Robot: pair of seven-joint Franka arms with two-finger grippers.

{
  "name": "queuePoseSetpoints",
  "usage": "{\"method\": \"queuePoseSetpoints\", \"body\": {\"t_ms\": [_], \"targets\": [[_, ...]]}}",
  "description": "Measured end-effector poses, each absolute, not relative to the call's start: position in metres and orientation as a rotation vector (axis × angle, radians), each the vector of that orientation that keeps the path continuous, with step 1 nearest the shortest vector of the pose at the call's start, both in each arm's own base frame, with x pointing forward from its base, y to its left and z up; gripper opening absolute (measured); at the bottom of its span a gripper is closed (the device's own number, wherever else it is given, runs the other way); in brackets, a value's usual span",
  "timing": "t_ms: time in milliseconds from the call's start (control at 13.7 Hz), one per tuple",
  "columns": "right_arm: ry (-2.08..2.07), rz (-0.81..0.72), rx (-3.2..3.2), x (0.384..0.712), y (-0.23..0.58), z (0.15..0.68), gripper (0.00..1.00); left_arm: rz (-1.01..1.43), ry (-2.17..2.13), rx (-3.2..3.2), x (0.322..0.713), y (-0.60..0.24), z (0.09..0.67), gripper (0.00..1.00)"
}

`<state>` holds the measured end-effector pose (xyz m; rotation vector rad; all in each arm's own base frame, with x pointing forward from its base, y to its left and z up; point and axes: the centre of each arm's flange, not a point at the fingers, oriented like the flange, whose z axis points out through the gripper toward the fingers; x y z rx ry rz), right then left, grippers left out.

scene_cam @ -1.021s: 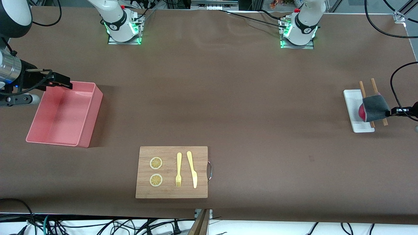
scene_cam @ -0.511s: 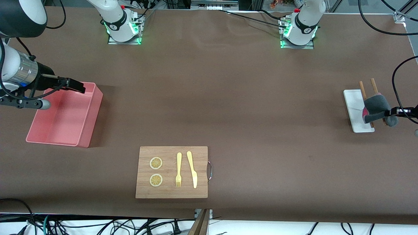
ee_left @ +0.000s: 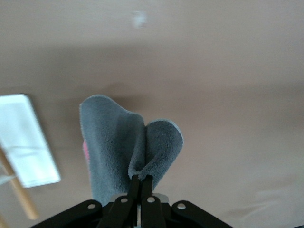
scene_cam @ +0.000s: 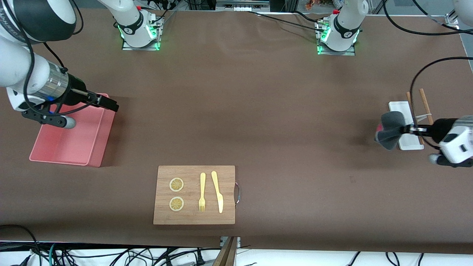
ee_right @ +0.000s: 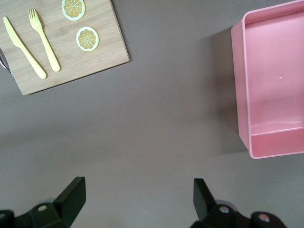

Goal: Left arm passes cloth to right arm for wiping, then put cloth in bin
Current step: 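Lift the cloth off the pegs with the left gripper toward the table middle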

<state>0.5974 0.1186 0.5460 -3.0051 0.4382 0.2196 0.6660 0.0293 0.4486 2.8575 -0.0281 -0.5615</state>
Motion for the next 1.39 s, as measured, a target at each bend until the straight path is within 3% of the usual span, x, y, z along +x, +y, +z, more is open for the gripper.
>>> {"method": "queuePoseSetpoints", "body": {"t_ms": [584,875,1386], "targets": [[0.574,0.235,-2.937,0.616,0.163,0.502,1.00,-0.701,0.442,2.478,0.662,-0.177,0.485,0.04],[0.683,0.209,-2.913,0.618,0.211,0.480,1.00,-0.721,0.522,2.526,0.625,-0.312,0.499,0.04],[0.840,0.273,-2.763,0.621,0.245,0.461,1.00,-0.646,0.928,2.373,0.580,-0.449,0.516,0.04]]}}
